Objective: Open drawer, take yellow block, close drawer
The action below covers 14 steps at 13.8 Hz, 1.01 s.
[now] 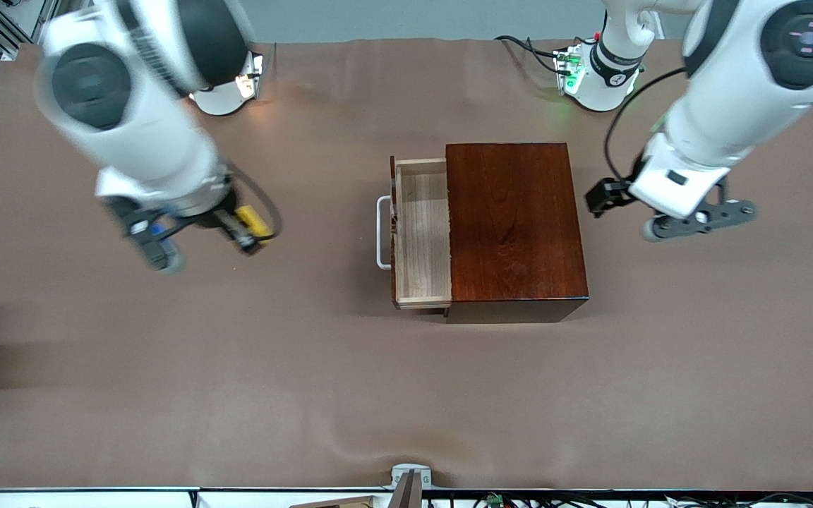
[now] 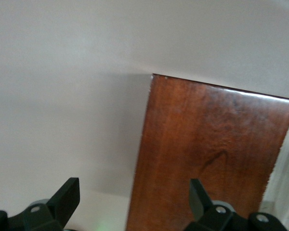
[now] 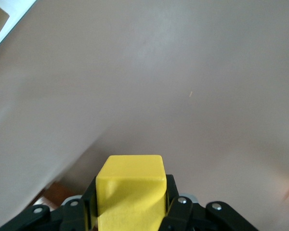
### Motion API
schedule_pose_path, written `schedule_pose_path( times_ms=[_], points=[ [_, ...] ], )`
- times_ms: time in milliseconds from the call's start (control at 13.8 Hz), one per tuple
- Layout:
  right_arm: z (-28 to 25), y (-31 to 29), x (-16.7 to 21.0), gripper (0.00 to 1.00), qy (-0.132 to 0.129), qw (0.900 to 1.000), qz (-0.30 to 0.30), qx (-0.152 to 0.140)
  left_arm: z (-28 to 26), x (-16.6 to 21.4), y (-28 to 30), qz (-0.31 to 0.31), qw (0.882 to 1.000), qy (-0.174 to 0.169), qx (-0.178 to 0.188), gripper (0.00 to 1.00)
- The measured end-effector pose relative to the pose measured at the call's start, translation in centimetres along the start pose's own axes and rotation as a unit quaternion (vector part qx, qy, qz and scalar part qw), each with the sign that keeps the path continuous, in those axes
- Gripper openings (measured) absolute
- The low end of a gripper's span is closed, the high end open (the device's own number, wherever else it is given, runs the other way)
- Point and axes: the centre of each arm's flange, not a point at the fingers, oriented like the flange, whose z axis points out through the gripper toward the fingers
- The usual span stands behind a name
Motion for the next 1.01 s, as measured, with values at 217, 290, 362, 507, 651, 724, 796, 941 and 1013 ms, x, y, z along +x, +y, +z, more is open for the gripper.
schedule_pose_path(
  times_ms=[217, 290, 362, 507, 651, 724, 796, 941, 1013],
  points=[
    [-0.6, 5.7, 7.0, 0.56, -0.008, 0.997, -0.075, -0.001, 1.5, -2.0, 3.9, -0.031, 0.999, -0.011, 0.006, 1.00],
    [-0.8, 7.5, 8.8, 0.56, -0.010, 0.995, -0.098, -0.001, 2.3, -2.8, 5.7, -0.038, 0.999, -0.015, 0.010, 1.00],
    [-0.8, 9.3, 10.6, 0.56, -0.013, 0.993, -0.121, 0.000, 3.1, -3.8, 7.7, -0.047, 0.999, -0.018, 0.013, 1.00],
    [-0.3, 12.2, 13.6, 0.56, -0.018, 0.987, -0.157, 0.000, 4.4, -5.8, 11.9, -0.075, 0.997, -0.020, 0.015, 1.00],
    [0.9, 13.9, 15.7, 0.56, -0.014, 0.980, -0.196, 0.007, 5.8, -7.5, 15.8, -0.103, 0.994, -0.021, 0.014, 1.00],
    [1.9, 14.7, 16.7, 0.56, -0.007, 0.976, -0.217, 0.013, 6.6, -8.3, 17.7, -0.120, 0.993, -0.018, 0.008, 1.00],
    [3.3, 15.6, 17.8, 0.56, 0.000, 0.970, -0.242, 0.018, 7.2, -9.0, 19.4, -0.139, 0.990, -0.012, -0.004, 1.00],
    [7.0, 17.8, 20.1, 0.56, 0.007, 0.957, -0.291, 0.023, 8.1, -10.2, 22.4, -0.181, 0.983, -0.001, -0.034, 1.00],
    [9.2, 18.8, 21.3, 0.56, 0.011, 0.951, -0.308, 0.025, 8.5, -10.8, 23.7, -0.203, 0.978, 0.004, -0.052, 1.00]
  ],
)
